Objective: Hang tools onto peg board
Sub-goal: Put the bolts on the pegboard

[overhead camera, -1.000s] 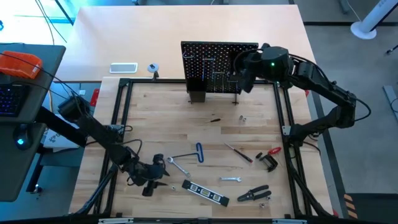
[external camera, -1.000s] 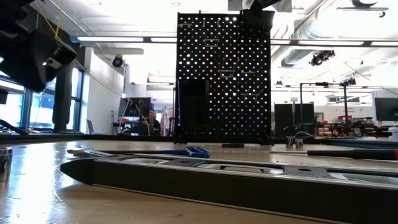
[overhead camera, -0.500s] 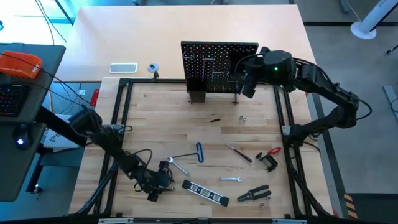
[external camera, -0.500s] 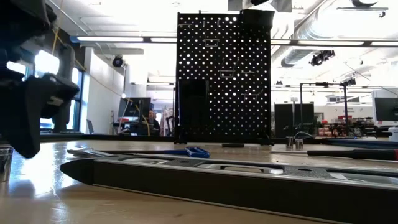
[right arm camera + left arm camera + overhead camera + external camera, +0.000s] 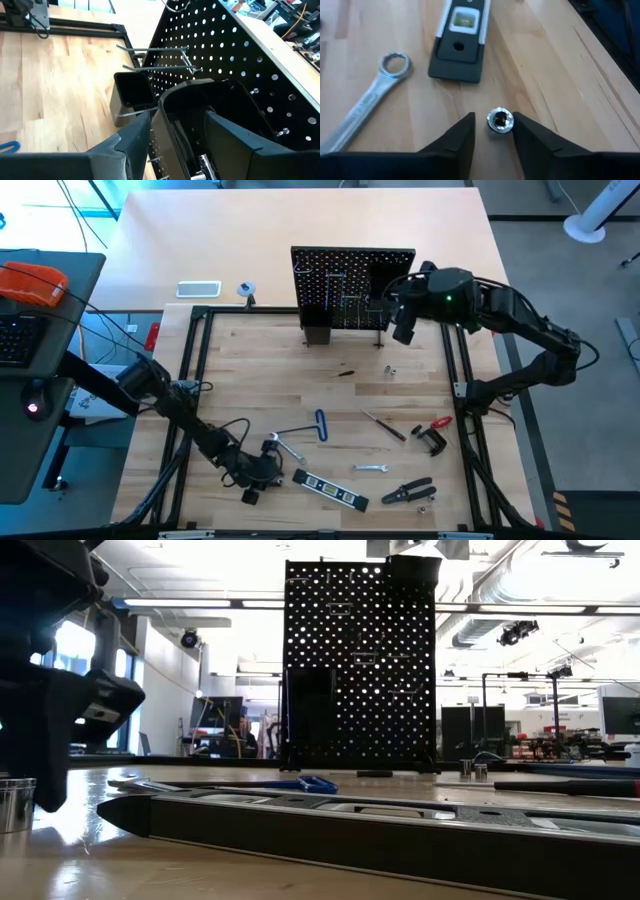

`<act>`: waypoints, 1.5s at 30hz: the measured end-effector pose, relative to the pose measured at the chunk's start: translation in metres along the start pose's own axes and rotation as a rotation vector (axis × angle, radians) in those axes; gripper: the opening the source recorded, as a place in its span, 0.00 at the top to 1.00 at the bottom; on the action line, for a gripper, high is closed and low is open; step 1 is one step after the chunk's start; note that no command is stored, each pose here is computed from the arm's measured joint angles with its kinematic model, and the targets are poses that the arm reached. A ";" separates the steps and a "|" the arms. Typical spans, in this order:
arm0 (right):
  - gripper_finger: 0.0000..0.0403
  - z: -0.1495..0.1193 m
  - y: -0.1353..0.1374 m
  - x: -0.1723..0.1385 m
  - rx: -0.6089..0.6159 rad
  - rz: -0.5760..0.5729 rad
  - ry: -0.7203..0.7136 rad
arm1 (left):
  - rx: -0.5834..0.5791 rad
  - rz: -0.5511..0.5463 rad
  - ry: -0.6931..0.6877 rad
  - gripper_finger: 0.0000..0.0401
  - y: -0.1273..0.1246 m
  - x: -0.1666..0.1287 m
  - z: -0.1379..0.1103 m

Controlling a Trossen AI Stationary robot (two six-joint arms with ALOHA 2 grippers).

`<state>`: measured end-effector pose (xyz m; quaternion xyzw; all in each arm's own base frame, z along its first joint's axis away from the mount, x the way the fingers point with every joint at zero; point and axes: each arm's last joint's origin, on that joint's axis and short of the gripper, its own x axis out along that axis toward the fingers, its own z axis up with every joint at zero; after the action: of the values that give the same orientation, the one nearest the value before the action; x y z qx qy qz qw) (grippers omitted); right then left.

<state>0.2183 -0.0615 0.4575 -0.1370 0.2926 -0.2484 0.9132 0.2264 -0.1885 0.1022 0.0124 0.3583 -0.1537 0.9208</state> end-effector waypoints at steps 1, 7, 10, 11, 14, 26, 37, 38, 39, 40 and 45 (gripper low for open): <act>0.55 0.000 0.000 0.000 -0.001 -0.001 0.001 | 0.004 -0.008 0.008 0.76 0.000 0.001 -0.001; 0.55 0.001 0.004 -0.002 -0.025 0.012 -0.005 | 0.025 -0.026 0.016 0.90 0.001 0.002 -0.001; 0.55 0.003 0.008 -0.003 -0.074 0.022 -0.020 | 0.038 -0.016 0.012 0.90 0.003 0.002 0.000; 0.55 0.004 0.009 -0.004 -0.092 0.020 -0.027 | 0.036 -0.015 0.014 0.90 0.004 0.002 0.000; 0.55 0.007 0.015 -0.007 -0.149 0.016 -0.052 | 0.041 -0.016 0.018 0.90 0.007 0.003 0.001; 0.55 0.016 0.049 -0.023 -0.341 0.134 -0.167 | 0.111 0.041 -0.029 0.90 0.032 -0.032 0.032; 0.55 0.019 0.101 -0.014 -0.416 0.363 -0.159 | 0.145 0.053 -0.293 0.90 0.076 -0.104 0.080; 0.55 0.019 0.109 -0.010 -0.434 0.378 -0.149 | 0.135 0.040 -0.316 0.90 0.081 -0.109 0.083; 0.55 0.019 0.116 -0.007 -0.451 0.391 -0.138 | 0.128 0.020 -0.335 0.90 0.085 -0.114 0.085; 0.55 0.019 0.123 -0.003 -0.470 0.403 -0.124 | 0.118 0.003 -0.351 0.90 0.089 -0.118 0.087; 0.56 0.014 0.158 0.016 -0.579 0.433 -0.043 | 0.092 -0.127 -0.441 0.90 0.105 -0.136 0.095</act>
<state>0.2972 0.0639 0.3980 -0.3299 0.3539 0.0466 0.8739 0.2245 -0.0638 0.2541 -0.0021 0.1413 -0.2267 0.9637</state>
